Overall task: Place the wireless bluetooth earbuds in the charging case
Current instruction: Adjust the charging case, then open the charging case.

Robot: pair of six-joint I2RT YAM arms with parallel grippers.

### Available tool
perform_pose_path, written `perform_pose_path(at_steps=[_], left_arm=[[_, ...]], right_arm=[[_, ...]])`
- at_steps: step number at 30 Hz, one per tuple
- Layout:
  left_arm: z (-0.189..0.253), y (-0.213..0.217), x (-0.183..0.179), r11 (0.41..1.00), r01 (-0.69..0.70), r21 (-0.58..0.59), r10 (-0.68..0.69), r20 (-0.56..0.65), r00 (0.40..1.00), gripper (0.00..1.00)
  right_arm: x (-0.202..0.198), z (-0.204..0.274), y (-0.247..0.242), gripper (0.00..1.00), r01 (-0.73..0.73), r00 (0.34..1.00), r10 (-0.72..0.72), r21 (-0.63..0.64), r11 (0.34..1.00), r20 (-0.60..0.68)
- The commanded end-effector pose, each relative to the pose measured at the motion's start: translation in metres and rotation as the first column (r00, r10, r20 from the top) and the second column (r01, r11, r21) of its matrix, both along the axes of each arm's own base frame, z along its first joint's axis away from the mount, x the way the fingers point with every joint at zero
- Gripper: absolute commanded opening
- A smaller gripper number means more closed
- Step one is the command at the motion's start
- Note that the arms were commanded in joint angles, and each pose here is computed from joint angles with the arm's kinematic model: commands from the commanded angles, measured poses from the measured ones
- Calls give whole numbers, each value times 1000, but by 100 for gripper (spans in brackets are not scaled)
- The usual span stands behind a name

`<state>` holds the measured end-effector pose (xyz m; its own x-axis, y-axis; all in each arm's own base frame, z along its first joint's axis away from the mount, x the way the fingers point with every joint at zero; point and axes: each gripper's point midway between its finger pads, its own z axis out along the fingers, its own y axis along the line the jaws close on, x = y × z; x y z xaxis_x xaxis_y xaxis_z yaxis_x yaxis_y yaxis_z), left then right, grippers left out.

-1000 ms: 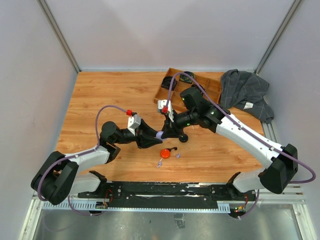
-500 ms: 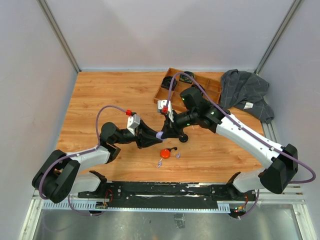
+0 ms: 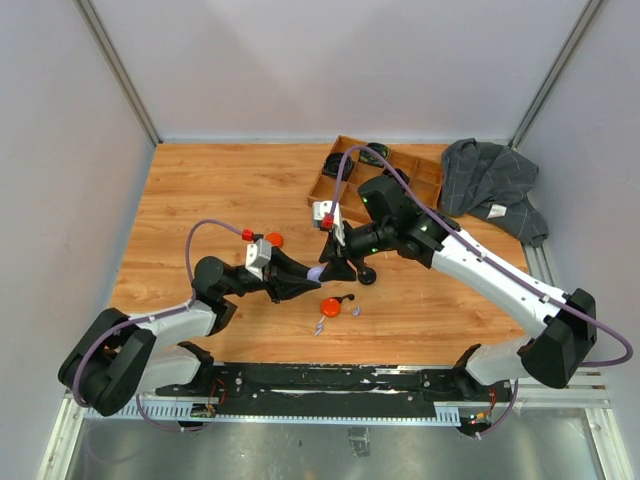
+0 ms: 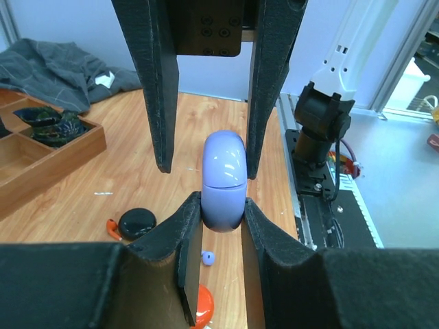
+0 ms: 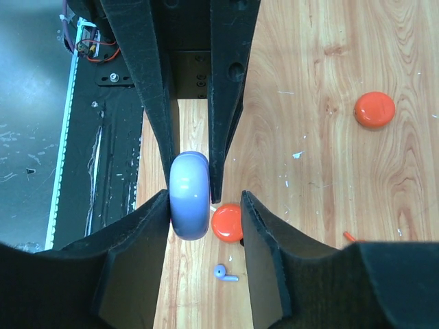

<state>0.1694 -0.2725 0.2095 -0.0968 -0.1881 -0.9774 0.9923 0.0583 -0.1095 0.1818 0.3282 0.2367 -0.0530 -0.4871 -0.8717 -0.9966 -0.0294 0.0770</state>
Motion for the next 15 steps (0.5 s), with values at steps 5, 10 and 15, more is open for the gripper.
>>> perform_pose_path(at_steps=[5,10,15], left_arm=[[12,6,-8,999,-18,-28,22,140,990,0],[10,8,-8,999,-34,-23,37,164,986,0],[8,9,-6,999,-44,-22,47,164,985,0]], right_arm=[[16,28,-2,48,85,990,-90,59,995,106],[22,36,-5,52,131,982,-140,80,988,130],[29,41,-8,54,186,970,-197,89,979,142]])
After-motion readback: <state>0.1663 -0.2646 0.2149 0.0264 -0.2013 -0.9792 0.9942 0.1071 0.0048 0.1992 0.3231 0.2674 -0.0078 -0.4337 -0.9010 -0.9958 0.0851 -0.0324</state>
